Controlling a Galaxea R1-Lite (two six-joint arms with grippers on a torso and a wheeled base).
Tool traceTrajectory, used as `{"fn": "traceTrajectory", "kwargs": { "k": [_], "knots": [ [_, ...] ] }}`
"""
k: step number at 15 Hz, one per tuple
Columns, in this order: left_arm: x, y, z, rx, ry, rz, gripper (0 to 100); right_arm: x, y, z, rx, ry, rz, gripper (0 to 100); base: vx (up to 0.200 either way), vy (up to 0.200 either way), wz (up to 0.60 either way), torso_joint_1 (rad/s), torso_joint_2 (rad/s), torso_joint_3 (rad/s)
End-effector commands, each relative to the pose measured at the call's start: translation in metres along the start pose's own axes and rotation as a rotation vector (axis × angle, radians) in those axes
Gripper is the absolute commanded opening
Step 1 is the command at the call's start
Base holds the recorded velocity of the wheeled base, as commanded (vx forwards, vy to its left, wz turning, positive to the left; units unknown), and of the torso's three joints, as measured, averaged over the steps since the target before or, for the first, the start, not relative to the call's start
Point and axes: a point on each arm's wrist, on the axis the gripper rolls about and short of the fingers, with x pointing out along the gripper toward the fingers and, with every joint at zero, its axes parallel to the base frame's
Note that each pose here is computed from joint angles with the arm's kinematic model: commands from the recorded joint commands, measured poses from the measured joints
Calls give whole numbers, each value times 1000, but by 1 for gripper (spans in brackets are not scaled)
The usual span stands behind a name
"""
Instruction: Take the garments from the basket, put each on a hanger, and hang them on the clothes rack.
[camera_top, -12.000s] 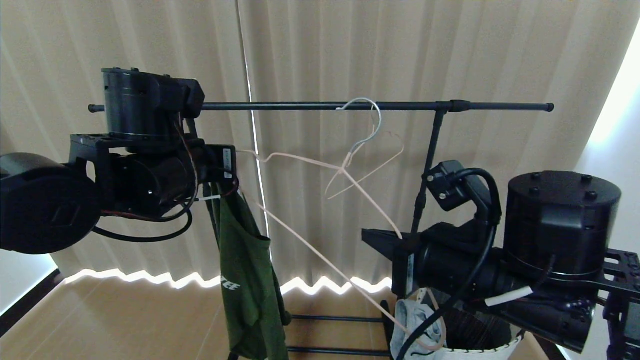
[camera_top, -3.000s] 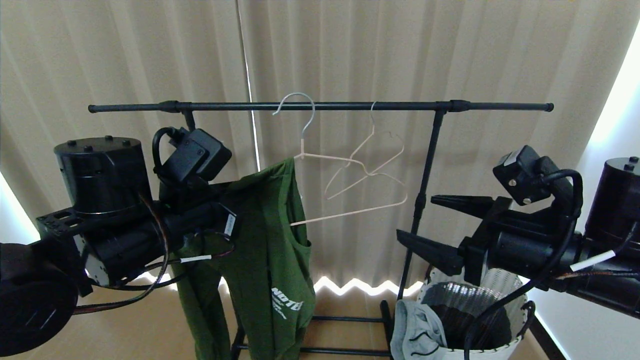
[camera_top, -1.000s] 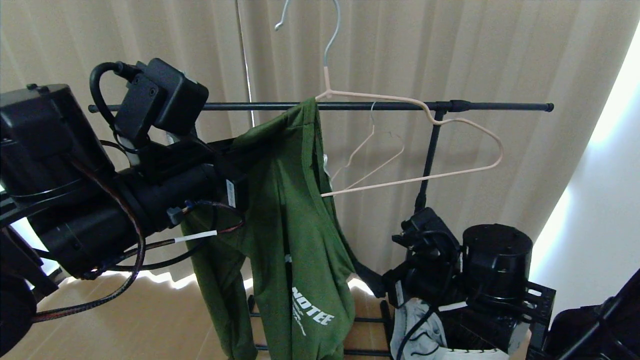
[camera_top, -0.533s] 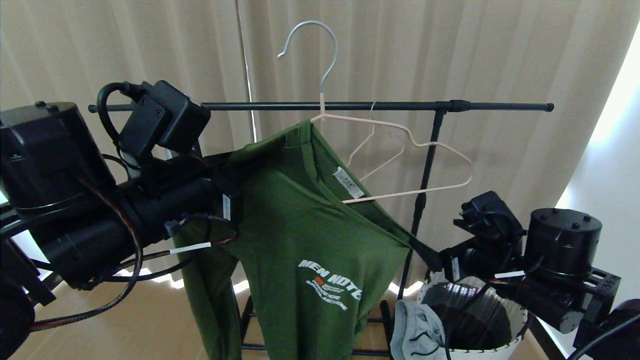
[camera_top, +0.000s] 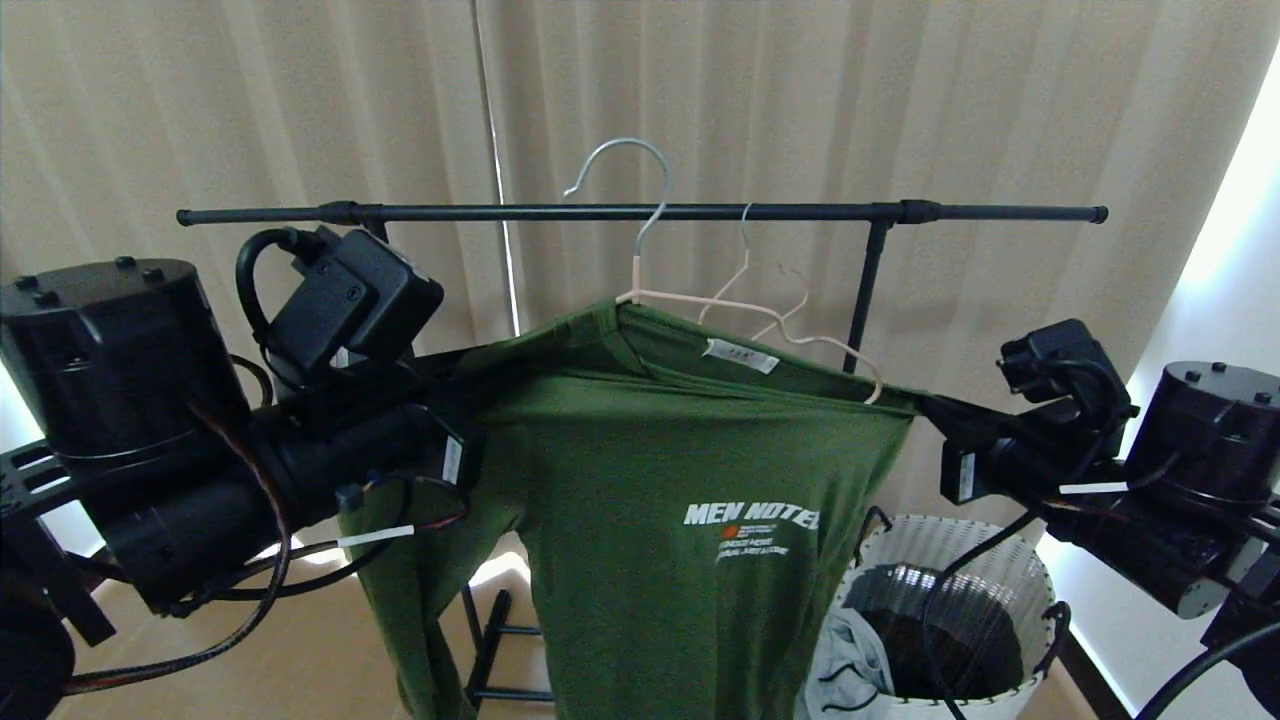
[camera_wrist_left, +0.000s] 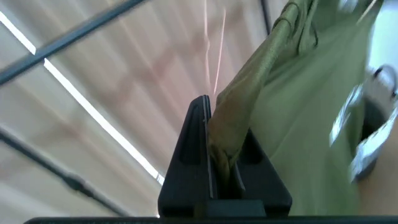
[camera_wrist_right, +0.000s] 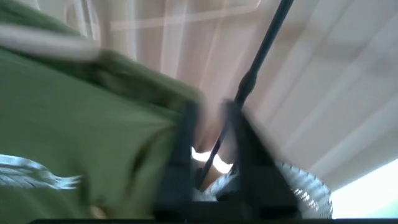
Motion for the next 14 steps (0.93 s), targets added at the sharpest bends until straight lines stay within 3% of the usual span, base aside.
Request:
{"fn": "traceTrajectory", "kwargs": {
  "k": [1,5,6,9,14],
  "knots": [
    [-1,-2,-6,23,33,14,0,-1,-3,24,9,-73,-9,0,0,0,0,0,0,0],
    [-1,-4,-15,61,87,55,0,2,2,52,16,-134,27,0,0,0,0,0,0,0],
    [-1,-4,-15,61,89,56,0,2,3,52,16,-135,31,0,0,0,0,0,0,0],
    [2,-5,-17,57,133,141,0,-8,41,55,1,-144,170,0,0,0,0,0,0,0],
    [4,-2,-11,5,114,179,0,-22,59,49,-25,-81,255,0,0,0,0,0,0,0]
  ]
}}
